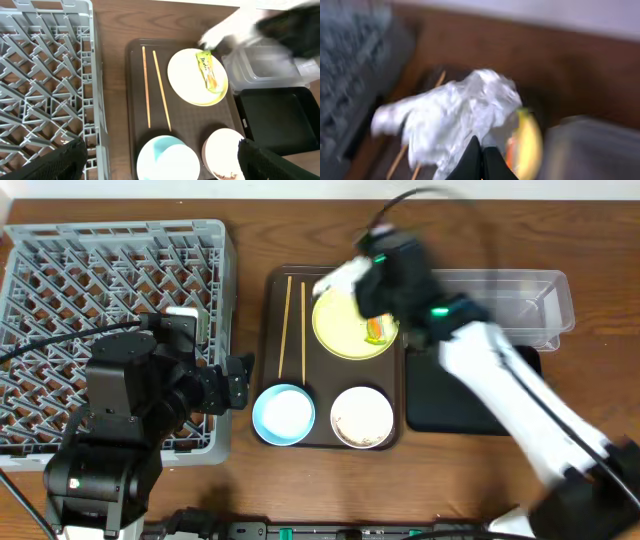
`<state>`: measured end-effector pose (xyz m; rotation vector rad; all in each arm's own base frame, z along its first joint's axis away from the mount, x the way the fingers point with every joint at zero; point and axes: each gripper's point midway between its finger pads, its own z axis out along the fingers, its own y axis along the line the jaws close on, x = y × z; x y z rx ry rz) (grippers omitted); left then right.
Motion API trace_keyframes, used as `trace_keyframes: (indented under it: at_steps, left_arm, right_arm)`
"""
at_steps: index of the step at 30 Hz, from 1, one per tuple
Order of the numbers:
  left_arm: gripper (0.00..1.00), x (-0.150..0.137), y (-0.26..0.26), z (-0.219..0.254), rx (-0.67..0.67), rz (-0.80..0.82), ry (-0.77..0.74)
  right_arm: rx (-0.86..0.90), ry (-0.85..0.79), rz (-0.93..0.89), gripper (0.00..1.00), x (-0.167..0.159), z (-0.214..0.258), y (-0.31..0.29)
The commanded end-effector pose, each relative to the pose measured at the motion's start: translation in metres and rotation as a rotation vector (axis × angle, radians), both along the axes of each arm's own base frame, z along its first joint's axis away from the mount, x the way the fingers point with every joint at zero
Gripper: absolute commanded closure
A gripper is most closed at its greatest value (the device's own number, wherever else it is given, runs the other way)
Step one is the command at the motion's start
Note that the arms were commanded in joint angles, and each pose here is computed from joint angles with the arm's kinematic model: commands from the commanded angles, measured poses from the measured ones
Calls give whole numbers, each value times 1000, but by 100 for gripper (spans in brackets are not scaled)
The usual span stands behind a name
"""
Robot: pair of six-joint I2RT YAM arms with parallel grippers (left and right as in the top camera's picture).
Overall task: Sort waste into correct bins and load items into the dishwasher
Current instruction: 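Carry the tissue right and drop it into the clear plastic bin, then return the right gripper to the plate and grasp the snack wrapper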
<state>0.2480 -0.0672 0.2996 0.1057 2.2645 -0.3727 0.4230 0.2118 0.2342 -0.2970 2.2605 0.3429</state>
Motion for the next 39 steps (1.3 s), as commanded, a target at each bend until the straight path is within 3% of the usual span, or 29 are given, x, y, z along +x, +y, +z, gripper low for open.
trace_keyframes:
  at_steps: [1, 9, 14, 15, 16, 17, 23, 26, 30, 34, 35, 39]
  left_arm:
    - [4, 0, -1, 8, -14, -4, -15]
    - [4, 0, -1, 8, -14, -4, -15]
    - [4, 0, -1, 8, -14, -4, -15]
    - [4, 0, -1, 8, -14, -4, -15]
    - [4, 0, -1, 8, -14, -4, -15]
    - [4, 0, -1, 8, -14, -4, -15]
    - [4, 0, -1, 8, -14, -4, -15]
    - [4, 0, -1, 8, -14, -4, -15]
    - [4, 0, -1, 8, -14, -4, -15]
    - [4, 0, -1, 8, -14, -4, -15]
    - [4, 0, -1, 8, -14, -4, -15]
    - [4, 0, -1, 8, -14, -4, -15]
  right_arm:
    - [-10, 31, -65, 99, 1, 3, -38]
    - [-146, 170, -253, 99, -2, -29, -128]
    - [-155, 253, -280, 97, -5, -54, -144]
    - [-158, 269, -277, 89, -6, -61, -143]
    - [-165, 286, -273, 64, -6, -68, -142]
    - [-170, 297, -269, 51, -4, -74, -141]
    - [-39, 306, -76, 28, -13, -69, -79]
    - [11, 294, 56, 32, -24, -64, -32]
    - [-106, 257, 104, 37, -32, -82, 8]
    - [-351, 195, -59, 37, -18, -121, 6]
    - [-400, 179, -112, 33, -13, -131, 1]
    - [-436, 185, -147, 35, 4, -170, 0]
